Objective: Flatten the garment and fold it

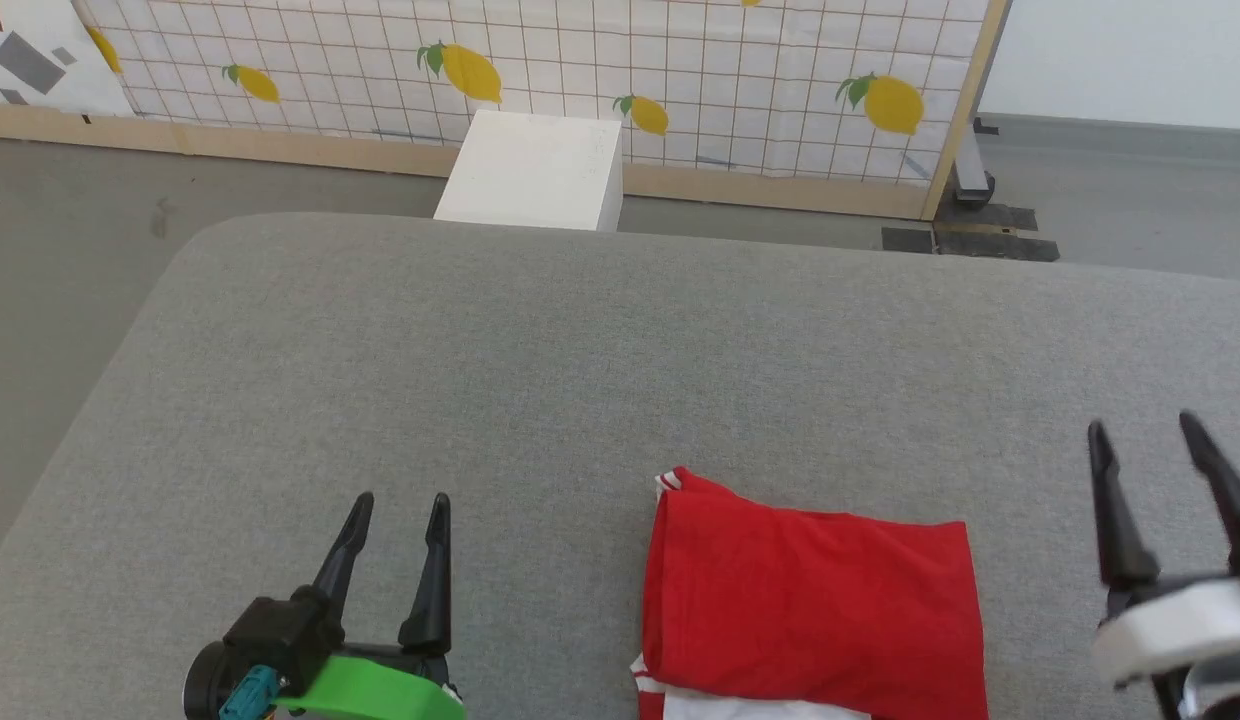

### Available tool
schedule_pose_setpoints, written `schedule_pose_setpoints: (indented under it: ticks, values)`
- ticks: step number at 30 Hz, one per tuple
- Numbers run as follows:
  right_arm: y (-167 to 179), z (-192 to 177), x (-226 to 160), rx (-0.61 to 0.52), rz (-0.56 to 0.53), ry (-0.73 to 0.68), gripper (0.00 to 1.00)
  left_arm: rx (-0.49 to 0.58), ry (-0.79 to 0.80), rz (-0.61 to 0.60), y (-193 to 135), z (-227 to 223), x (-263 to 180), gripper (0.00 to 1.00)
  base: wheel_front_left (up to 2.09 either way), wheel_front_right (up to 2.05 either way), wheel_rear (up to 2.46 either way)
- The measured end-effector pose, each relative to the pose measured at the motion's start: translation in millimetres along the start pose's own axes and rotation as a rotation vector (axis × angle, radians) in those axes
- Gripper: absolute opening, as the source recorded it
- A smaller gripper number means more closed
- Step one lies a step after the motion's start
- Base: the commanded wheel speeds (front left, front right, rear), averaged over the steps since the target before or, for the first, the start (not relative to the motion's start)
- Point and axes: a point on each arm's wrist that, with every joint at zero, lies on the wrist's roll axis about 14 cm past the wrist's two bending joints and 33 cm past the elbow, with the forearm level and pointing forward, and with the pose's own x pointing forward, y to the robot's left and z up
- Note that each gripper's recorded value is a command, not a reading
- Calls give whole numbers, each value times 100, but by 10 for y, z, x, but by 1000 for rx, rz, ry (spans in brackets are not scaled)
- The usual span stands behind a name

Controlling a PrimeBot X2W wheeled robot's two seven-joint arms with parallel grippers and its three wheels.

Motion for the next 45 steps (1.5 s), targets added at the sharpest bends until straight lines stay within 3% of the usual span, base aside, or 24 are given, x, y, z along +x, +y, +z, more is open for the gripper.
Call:
schedule_pose_setpoints:
  ticks: [7, 20, 23, 32, 35, 44, 45]
  values:
    - [208, -126, -262, 52, 8, 15, 100, 6, -23, -10, -32, 76, -4, 100, 0, 0, 0]
    - [287, -266, -258, 74, 23, 95, 100, 30, -20, -11, -37, 76, -39, 100, 0, 0, 0]
    - [311, -455, -262, 84, 49, 220, 100, 29, -10, -9, -30, 44, -38, 100, 0, 0, 0]
    - [535, -1265, -394, 340, 120, 726, 100, 25, 43, -6, -21, -125, 28, 100, 0, 0, 0]
    - [587, -1527, -449, 361, 130, 871, 100, 26, 54, 0, -2, -160, 52, 100, 0, 0, 0]
    - [1084, -1778, -384, 379, 277, 1009, 100, 42, 66, 50, 160, -182, 65, 100, 0, 0, 0]
    - [1110, -1794, -385, 364, 294, 1017, 63, 43, 69, 54, 171, -189, 58, 100, 0, 0, 0]
